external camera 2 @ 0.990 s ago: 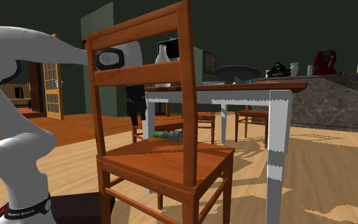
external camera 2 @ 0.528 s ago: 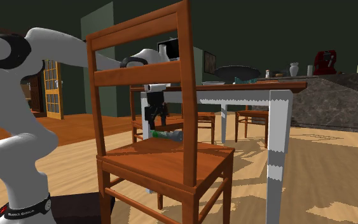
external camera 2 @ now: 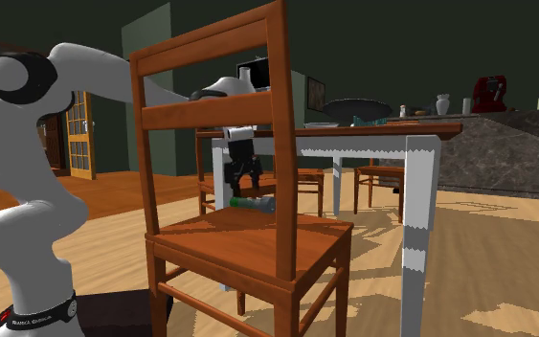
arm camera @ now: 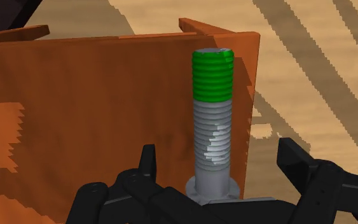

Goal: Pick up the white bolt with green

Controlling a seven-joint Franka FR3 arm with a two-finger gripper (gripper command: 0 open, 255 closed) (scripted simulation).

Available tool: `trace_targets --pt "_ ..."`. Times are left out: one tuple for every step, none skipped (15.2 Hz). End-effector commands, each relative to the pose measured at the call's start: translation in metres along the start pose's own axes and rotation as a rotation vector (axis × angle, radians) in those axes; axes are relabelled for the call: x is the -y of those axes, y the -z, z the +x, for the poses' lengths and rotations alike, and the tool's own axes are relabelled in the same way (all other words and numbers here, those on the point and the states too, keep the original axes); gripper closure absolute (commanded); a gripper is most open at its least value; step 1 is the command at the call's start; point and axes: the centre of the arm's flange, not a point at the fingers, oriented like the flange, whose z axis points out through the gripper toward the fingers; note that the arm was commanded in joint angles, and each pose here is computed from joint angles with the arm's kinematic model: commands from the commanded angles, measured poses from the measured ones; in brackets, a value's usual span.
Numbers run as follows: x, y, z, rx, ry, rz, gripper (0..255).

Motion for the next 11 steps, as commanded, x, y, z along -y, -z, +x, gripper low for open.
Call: trace_targets --pt "0.006 -0.045 0.001 0.041 0.01 -0.023 0" --pt "0.006 -0.045 0.001 0.041 0.01 -0.023 0" --pt "0.006 -0.045 0.001 0.041 0.01 -0.023 0" --pt "0.002 -0.042 -0.008 0.041 0.01 -0.023 255" --pt "0.002 -0.044 -0.011 0.041 0.01 -0.023 255" --pt "0.005 -0.044 -0.011 0.041 0.01 -0.023 255" --pt "0.007 -0.044 -0.012 0.041 0.01 -0.023 255" --pt "0.008 -0.048 -0.014 0.041 0.01 -0.023 255" --pt "0.004 -0.049 -0.009 0.041 0.01 -0.023 255" --pt "0.005 -0.05 -0.007 0.041 0.01 -0.022 255" --pt "0.005 -0.052 -0.007 0.041 0.01 -0.022 255"
